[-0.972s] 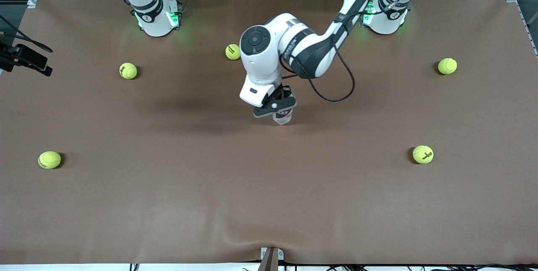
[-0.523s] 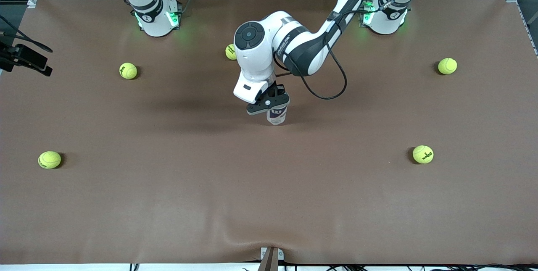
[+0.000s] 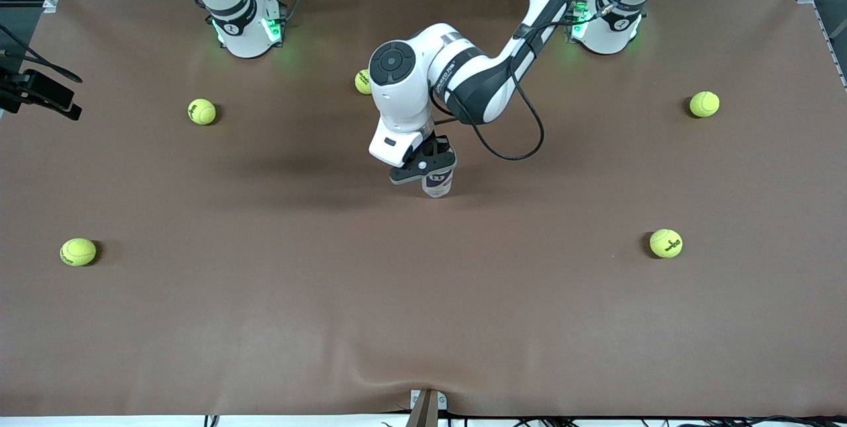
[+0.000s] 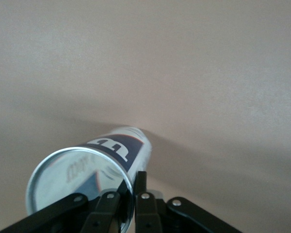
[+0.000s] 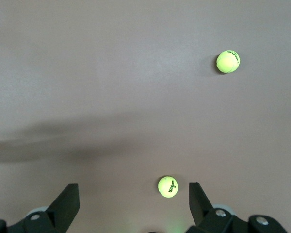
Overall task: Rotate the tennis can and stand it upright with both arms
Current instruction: 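Lower the upright can onto the table with the left gripper, then open the left gripper and lift it off the can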
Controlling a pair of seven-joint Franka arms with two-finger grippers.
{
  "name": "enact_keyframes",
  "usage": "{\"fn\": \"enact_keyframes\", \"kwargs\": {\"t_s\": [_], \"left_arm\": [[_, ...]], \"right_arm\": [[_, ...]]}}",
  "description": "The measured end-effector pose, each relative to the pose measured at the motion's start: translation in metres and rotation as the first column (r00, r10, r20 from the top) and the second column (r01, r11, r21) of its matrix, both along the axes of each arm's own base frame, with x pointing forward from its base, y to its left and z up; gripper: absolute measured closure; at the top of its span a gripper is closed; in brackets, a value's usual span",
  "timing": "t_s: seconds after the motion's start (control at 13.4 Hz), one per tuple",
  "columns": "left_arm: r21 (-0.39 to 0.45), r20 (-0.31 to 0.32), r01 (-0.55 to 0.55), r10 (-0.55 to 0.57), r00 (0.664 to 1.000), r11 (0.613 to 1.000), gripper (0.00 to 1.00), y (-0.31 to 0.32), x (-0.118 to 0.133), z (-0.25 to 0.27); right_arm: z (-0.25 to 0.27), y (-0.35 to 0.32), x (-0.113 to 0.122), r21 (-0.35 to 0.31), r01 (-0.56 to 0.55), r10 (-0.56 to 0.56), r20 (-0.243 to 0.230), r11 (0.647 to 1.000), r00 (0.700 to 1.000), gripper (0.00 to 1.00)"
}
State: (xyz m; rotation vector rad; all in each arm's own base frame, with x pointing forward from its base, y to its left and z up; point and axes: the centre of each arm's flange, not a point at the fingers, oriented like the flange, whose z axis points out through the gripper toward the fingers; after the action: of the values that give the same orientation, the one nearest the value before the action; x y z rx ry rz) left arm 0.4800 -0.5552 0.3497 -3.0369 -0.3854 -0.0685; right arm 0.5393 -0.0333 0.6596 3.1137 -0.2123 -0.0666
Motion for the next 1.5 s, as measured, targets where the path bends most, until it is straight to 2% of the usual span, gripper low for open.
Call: {"fn": "enact_keyframes", "kwargs": {"t_s": [0.6, 0.67, 1.12, 1.35, 1.5], "left_arm": [[-0.026, 0.025, -0.002, 0.003, 1.0, 1.0, 0.06, -0.003, 0.005, 0.017], [-0.035, 0.034, -0.003, 0.004, 0.999, 0.999, 0.0, -0.002, 0.006, 0.025], [-0.051, 0.048, -0.02, 0.022, 0.999, 0.998, 0.0, 0.013, 0.005, 0.081], [-0.054, 0.052, -0.044, 0.046, 0.998, 0.998, 0.0, 0.039, 0.013, 0.124], [-0.06, 0.062, -0.017, 0.021, 0.998, 0.998, 0.0, 0.069, 0.027, 0.157]], "right_arm": [[0.004, -0.006, -0.003, 0.0, 0.011, -0.011, 0.007, 1.0, 1.0, 0.0], [0.004, -0.006, -0.002, 0.0, 0.01, -0.01, 0.007, 1.0, 1.0, 0.0], [0.004, -0.004, -0.002, 0.0, 0.008, -0.008, 0.008, 1.0, 1.0, 0.0], [0.004, -0.004, -0.002, 0.0, 0.007, -0.007, 0.008, 1.0, 1.0, 0.0], [0.004, -0.003, -0.002, 0.0, 0.006, -0.006, 0.008, 1.0, 1.0, 0.0]]}}
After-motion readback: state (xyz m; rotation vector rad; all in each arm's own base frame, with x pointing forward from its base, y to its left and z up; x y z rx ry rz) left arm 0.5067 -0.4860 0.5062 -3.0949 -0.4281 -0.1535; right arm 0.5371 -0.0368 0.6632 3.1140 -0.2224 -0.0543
